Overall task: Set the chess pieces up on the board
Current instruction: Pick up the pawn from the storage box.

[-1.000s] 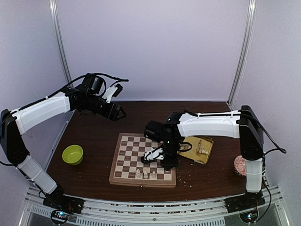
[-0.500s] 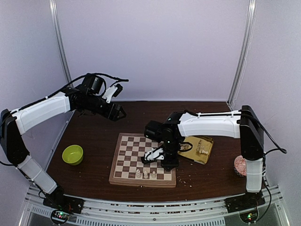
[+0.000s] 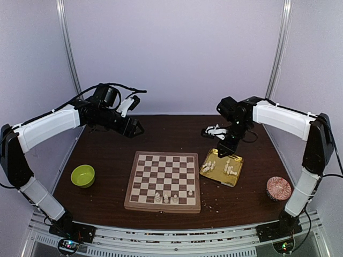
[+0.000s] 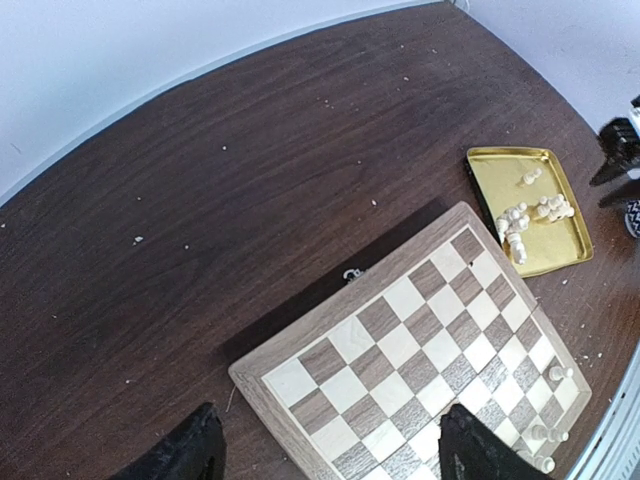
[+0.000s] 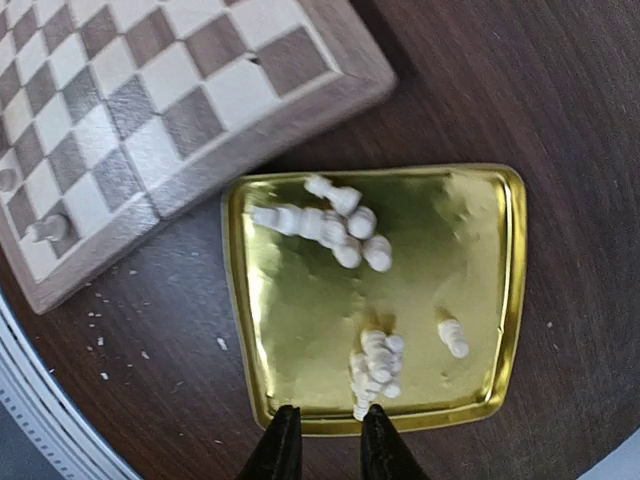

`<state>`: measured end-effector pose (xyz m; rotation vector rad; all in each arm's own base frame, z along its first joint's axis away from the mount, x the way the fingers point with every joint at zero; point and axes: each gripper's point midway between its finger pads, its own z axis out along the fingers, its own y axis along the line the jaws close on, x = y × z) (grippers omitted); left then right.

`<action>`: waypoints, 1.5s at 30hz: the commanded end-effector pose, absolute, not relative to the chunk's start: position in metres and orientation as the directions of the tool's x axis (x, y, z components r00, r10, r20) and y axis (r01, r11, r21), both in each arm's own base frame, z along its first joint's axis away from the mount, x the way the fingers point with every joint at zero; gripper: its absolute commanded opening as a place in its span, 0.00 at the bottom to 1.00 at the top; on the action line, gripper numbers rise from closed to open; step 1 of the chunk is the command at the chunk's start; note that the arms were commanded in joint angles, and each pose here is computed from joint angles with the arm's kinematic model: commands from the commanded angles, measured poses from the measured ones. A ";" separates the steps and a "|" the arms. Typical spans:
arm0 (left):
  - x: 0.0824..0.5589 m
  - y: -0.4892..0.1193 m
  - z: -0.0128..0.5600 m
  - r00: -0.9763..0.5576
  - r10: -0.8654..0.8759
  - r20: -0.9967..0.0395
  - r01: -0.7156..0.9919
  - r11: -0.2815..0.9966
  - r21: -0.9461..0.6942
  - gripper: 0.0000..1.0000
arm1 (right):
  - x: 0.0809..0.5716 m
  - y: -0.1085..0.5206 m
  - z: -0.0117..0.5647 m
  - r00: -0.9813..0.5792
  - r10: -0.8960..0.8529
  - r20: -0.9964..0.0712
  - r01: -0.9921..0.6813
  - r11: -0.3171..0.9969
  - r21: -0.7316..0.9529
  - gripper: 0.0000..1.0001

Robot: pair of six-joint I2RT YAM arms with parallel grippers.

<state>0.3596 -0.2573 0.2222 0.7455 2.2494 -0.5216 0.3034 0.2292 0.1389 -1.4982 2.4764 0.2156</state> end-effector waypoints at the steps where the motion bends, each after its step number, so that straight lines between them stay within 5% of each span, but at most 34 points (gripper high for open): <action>1: 0.361 -0.263 0.226 -0.579 0.350 -0.737 0.654 0.739 -0.162 0.75 | 0.337 0.192 0.125 -0.571 -0.775 -0.272 -0.792 0.607 -0.066 0.20; 24: 0.361 -0.263 0.224 -0.581 0.357 -0.731 0.655 0.739 -0.159 0.75 | 0.368 0.150 0.038 -0.707 -0.703 -0.077 -0.699 0.711 -0.078 0.21; 34: 0.360 -0.263 0.224 -0.581 0.357 -0.732 0.656 0.737 -0.161 0.75 | 0.370 0.148 0.036 -0.712 -0.699 -0.073 -0.694 0.716 -0.079 0.20; 45: 0.360 -0.263 0.226 -0.578 0.355 -0.734 0.656 0.738 -0.160 0.75 | 0.372 0.151 0.037 -0.716 -0.693 -0.081 -0.693 0.720 -0.041 0.04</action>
